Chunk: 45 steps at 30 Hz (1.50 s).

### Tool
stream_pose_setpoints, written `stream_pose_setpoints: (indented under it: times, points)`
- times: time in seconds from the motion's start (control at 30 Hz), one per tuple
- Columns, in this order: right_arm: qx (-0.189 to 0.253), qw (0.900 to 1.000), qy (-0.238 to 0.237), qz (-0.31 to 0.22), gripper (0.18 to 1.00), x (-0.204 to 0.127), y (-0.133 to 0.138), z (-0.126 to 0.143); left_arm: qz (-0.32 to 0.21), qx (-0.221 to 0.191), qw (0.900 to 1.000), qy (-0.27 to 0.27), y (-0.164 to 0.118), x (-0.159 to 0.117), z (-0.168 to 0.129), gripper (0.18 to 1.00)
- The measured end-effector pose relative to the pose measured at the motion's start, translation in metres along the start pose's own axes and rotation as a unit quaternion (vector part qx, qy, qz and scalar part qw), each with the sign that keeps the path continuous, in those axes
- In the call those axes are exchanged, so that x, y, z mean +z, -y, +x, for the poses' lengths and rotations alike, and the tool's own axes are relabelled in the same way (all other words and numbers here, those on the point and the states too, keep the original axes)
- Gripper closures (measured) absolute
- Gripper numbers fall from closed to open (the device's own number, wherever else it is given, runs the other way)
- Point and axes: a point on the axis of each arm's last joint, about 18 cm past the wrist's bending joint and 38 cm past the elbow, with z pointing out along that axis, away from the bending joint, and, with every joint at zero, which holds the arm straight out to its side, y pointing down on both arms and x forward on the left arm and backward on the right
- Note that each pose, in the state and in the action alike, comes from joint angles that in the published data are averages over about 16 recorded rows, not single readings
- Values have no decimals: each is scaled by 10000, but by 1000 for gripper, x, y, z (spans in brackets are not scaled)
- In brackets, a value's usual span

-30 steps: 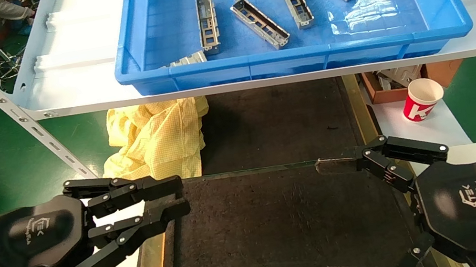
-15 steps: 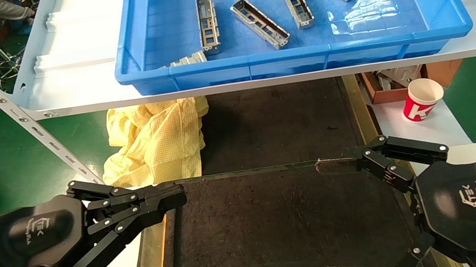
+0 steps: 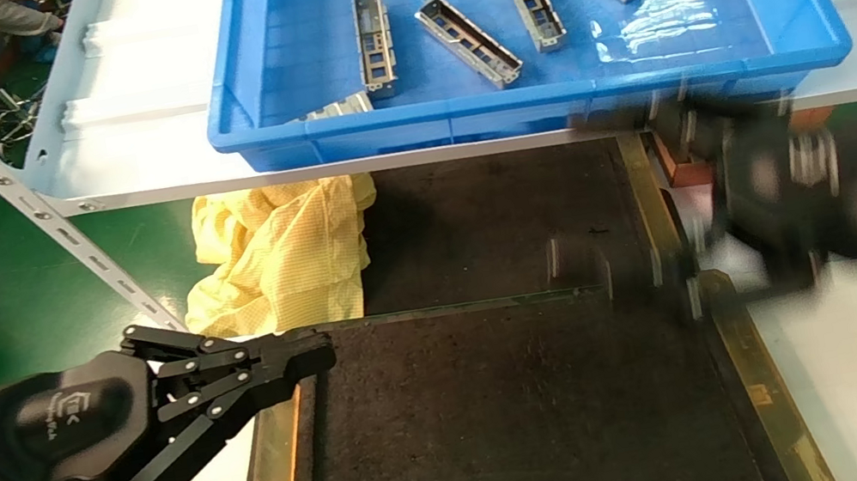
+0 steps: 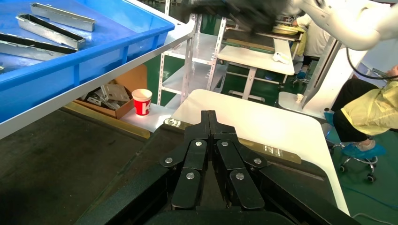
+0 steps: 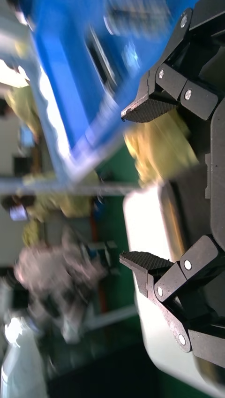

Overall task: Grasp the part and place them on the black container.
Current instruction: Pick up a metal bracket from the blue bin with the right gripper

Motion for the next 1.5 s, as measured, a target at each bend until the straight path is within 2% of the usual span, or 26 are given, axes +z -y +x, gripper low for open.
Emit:
stream_pose_setpoints:
  times: [0.2, 0.37, 0.73, 1.13, 1.5]
  points:
    - [16, 9983, -590, -20, 178, 19, 20, 54, 0, 0, 10000, 0, 0, 0, 0, 993]
    - [30, 9953, -934, -249, 178, 40, 28, 91, 0, 0, 10000, 0, 0, 0, 0, 992]
    - [123, 9845, -1525, -852, 178, 87, 27, 145, 0, 0, 10000, 0, 0, 0, 0, 950]
    - [410, 9685, -2155, -1175, 178, 112, 7, 173, 0, 0, 10000, 0, 0, 0, 0, 792]
    - [498, 9615, -2363, -1311, 183, 119, -6, 178, 0, 0, 10000, 0, 0, 0, 0, 527]
